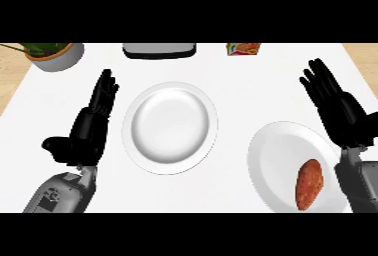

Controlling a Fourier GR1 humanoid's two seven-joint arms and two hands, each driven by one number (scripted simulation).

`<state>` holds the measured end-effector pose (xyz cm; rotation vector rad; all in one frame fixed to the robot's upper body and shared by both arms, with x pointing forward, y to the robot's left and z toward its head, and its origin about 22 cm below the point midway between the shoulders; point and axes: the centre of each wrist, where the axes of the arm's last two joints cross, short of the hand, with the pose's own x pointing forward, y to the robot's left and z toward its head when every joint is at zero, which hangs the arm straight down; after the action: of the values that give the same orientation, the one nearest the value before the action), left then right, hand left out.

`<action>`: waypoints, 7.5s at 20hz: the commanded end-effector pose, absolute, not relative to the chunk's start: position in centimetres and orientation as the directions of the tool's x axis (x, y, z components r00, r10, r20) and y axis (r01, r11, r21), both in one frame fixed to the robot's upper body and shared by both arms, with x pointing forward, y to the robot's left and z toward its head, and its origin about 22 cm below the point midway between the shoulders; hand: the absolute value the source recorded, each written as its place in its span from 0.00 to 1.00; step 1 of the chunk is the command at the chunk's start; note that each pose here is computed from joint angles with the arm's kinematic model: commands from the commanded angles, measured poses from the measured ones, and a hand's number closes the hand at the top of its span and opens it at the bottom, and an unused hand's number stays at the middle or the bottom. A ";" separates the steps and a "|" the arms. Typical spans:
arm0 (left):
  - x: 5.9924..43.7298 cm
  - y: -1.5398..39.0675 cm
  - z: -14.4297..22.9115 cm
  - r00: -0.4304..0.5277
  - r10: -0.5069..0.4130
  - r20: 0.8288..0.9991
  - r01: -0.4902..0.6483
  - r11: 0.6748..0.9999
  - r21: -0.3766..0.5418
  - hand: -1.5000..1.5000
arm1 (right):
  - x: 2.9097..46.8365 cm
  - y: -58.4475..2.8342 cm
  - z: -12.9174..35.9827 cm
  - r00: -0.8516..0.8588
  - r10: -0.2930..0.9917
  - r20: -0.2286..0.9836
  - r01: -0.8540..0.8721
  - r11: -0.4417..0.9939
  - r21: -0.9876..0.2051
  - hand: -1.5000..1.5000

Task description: Pick the sweet potato from the plate and place it in the plate

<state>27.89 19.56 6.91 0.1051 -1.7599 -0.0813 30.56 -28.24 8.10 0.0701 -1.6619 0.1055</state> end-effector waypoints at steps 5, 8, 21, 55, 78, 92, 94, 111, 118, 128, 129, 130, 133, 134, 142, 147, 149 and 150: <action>28.5 25.4 12.3 -0.256 -0.234 0.938 -0.002 0.970 0.242 0.50 | 31.1 -21.0 7.5 -0.242 0.116 0.963 -0.121 0.982 -0.149 1.00; 28.8 24.6 9.8 -0.211 -0.247 0.946 -0.002 0.968 0.252 0.50 | 29.8 -30.1 5.2 0.047 0.713 0.699 0.000 0.700 -0.714 1.00; 28.0 29.2 10.7 -0.199 -0.245 0.949 0.021 0.967 0.254 0.50 | 22.6 -19.8 0.5 -0.133 0.439 0.889 0.484 0.811 -0.328 0.00; 29.1 28.9 10.4 -0.189 -0.224 0.956 0.043 0.971 0.236 0.50 | 23.7 -24.8 8.2 0.708 0.699 0.103 -0.339 0.463 -0.819 0.00; 30.7 29.3 9.8 -0.185 -0.233 0.955 0.030 0.970 0.243 0.50 | 23.1 -26.6 0.9 0.736 0.677 -0.008 -0.450 0.479 -0.754 0.00; 29.7 28.1 9.0 -0.162 -0.221 0.962 0.018 0.974 0.227 0.50 | 18.6 -28.6 0.3 0.553 0.833 0.031 -0.181 0.156 -0.971 1.00; 28.9 27.7 9.2 -0.187 -0.243 0.952 0.026 0.967 0.252 0.50 | 17.7 -28.2 2.8 0.529 0.848 0.027 -0.144 0.121 -0.982 1.00; 30.6 28.9 10.2 -0.182 -0.228 0.956 0.020 0.972 0.236 0.50 | 14.0 -19.4 13.9 0.004 0.871 0.492 0.240 0.477 -0.845 1.00; 29.8 28.1 10.8 -0.198 -0.217 0.956 0.035 0.973 0.228 0.50 | 15.1 -12.9 16.3 -0.089 0.848 0.522 0.194 0.529 -0.826 1.00; 30.1 27.7 11.1 -0.197 -0.227 0.954 0.043 0.970 0.240 0.50 | 25.0 -4.7 16.2 -0.094 0.793 0.601 0.144 0.608 -0.780 1.00; 29.6 27.4 9.2 -0.202 -0.219 0.955 0.061 0.970 0.235 0.50 | 26.1 -4.1 14.8 -0.074 0.795 0.603 0.118 0.607 -0.786 1.00; 30.1 27.8 10.0 -0.205 -0.238 0.949 0.042 0.967 0.251 0.50 | 26.5 -3.6 15.7 -0.066 0.799 0.597 0.105 0.601 -0.793 1.00; 29.8 25.6 9.4 -0.199 -0.215 0.956 0.051 0.972 0.229 0.50 | 29.2 -1.7 14.6 -0.042 0.808 0.588 0.103 0.589 -0.802 1.00; 30.2 25.8 9.8 -0.201 -0.211 0.957 0.067 0.971 0.228 0.50 | 30.3 -1.8 14.0 -0.033 0.795 0.606 0.107 0.605 -0.789 1.00; 30.1 25.8 11.3 -0.220 -0.216 0.951 0.065 0.970 0.235 0.50 | 35.1 0.2 10.6 0.032 0.864 0.503 0.076 0.500 -0.863 1.00; 30.8 25.3 11.8 -0.226 -0.199 0.954 0.101 0.969 0.226 0.50 | 35.6 -0.8 6.8 0.138 0.792 0.595 0.079 0.590 -0.803 1.00; 31.2 26.5 10.9 -0.233 -0.208 0.950 0.112 0.965 0.239 0.50 | 36.0 -0.3 7.1 0.161 0.783 0.601 0.077 0.597 -0.799 0.00; 31.1 26.0 11.0 -0.225 -0.206 0.952 0.106 0.966 0.235 0.50 | 36.6 -1.6 5.4 0.144 0.784 0.604 0.062 0.602 -0.796 0.00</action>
<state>30.83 26.19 11.14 0.0870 -1.7708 -0.2804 35.72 -0.57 7.69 -0.8122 -1.3759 0.6743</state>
